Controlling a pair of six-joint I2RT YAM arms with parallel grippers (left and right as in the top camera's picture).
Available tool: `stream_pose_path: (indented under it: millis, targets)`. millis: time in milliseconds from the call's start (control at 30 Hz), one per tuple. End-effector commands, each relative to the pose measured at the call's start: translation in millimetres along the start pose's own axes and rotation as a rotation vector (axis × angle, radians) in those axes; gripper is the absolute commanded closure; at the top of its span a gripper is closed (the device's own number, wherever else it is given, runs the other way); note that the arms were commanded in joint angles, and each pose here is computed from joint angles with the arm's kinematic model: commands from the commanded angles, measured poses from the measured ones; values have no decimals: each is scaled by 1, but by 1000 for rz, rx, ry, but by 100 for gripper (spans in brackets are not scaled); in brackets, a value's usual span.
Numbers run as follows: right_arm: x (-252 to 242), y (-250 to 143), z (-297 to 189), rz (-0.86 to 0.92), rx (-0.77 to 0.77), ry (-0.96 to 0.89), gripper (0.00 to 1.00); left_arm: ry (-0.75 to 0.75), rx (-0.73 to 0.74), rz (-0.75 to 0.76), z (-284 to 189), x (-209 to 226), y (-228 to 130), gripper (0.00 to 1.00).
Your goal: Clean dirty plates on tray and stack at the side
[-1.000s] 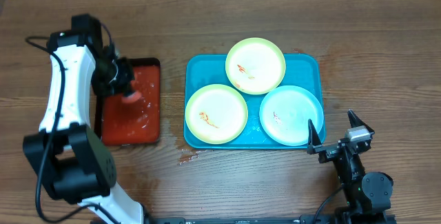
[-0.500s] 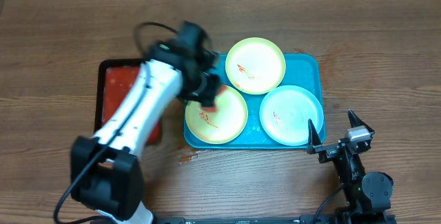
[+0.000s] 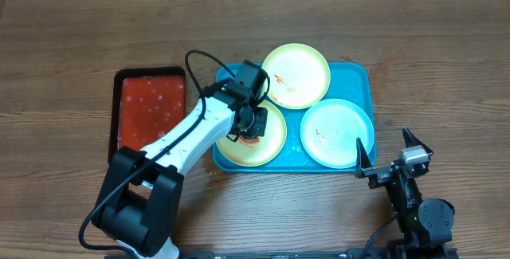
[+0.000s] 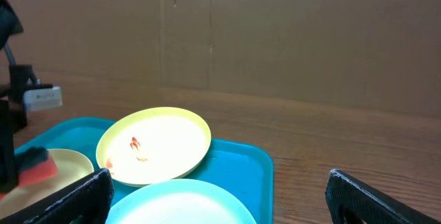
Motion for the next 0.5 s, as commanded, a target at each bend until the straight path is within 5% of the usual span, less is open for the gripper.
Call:
stream_pose_path:
  millis: [0, 33, 67, 333, 467]
  targets:
    - [0, -2, 0, 7, -2, -2, 0, -6, 30, -154, 14, 2, -12, 94]
    - [0, -2, 0, 7, -2, -2, 0, -11, 33, -171, 15, 2, -13, 89]
    - [0, -2, 0, 7, -2, -2, 0, -11, 42, -201, 17, 2, -17, 66]
    - [0, -2, 0, 7, -2, -2, 0, -10, 45, -169, 16, 3, -17, 48]
    - [0, -2, 0, 7, -2, -2, 0, -12, 37, -158, -1, 8, -5, 48]
Point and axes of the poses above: each gripper's point midway between its finger pads, its own z axis out along the fingers, its own x axis along the line the jaws close on, y = z × x, the point moved 6 cm from there along -z, back along the fingers, and after that the axes turned 4 degrees about z, right-handed, at the moved point
